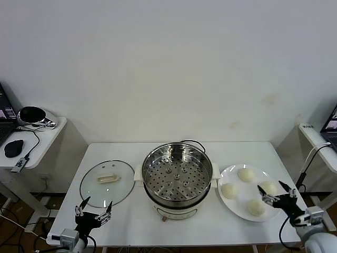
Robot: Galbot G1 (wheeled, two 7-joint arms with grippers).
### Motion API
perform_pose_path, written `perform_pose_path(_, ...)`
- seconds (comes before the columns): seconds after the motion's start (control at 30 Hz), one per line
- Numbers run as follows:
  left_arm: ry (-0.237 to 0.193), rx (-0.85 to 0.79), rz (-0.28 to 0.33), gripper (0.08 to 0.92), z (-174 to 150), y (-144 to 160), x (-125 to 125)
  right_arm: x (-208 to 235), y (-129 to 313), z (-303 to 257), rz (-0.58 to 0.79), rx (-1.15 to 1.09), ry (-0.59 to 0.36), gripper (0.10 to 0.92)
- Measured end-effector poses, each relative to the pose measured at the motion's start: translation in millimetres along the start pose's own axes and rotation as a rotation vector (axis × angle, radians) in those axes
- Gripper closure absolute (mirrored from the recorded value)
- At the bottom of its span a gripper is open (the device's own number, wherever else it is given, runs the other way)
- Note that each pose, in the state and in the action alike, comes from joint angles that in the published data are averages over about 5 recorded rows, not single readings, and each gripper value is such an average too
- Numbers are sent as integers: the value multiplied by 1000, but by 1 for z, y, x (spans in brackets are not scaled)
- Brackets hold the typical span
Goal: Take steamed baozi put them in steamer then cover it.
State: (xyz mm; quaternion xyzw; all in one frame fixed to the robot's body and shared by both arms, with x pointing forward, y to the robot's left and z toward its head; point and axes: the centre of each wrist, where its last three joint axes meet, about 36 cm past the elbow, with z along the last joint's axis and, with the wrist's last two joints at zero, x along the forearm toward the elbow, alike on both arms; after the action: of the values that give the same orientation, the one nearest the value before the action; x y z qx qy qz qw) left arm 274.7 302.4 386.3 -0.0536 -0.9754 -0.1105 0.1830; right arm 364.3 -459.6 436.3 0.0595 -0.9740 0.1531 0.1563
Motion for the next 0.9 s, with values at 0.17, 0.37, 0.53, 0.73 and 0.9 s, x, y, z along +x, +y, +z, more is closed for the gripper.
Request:
perform_pose_path(0.17,-9,1,13,177,-4,-6,1,-18,-29,-27,-47,162,27,200)
perform_pose_path(0.37,-23,-2,23,177,-9,-11,2,-42,-67,-75,-179,436,85,200)
perform_pose_path(0.53,-35,1,18,177,-14,-10,4,-66,-89,-109,-322,638,150,200)
perform_pose_path(0.73,-46,15,16,177,-21,-12,11,-101,-98,-138,-497,809,262,200)
perform_pose_path(0.9,-65,23,23,177,-31,-17,18,-133,-97,-155,-609,918,361,200)
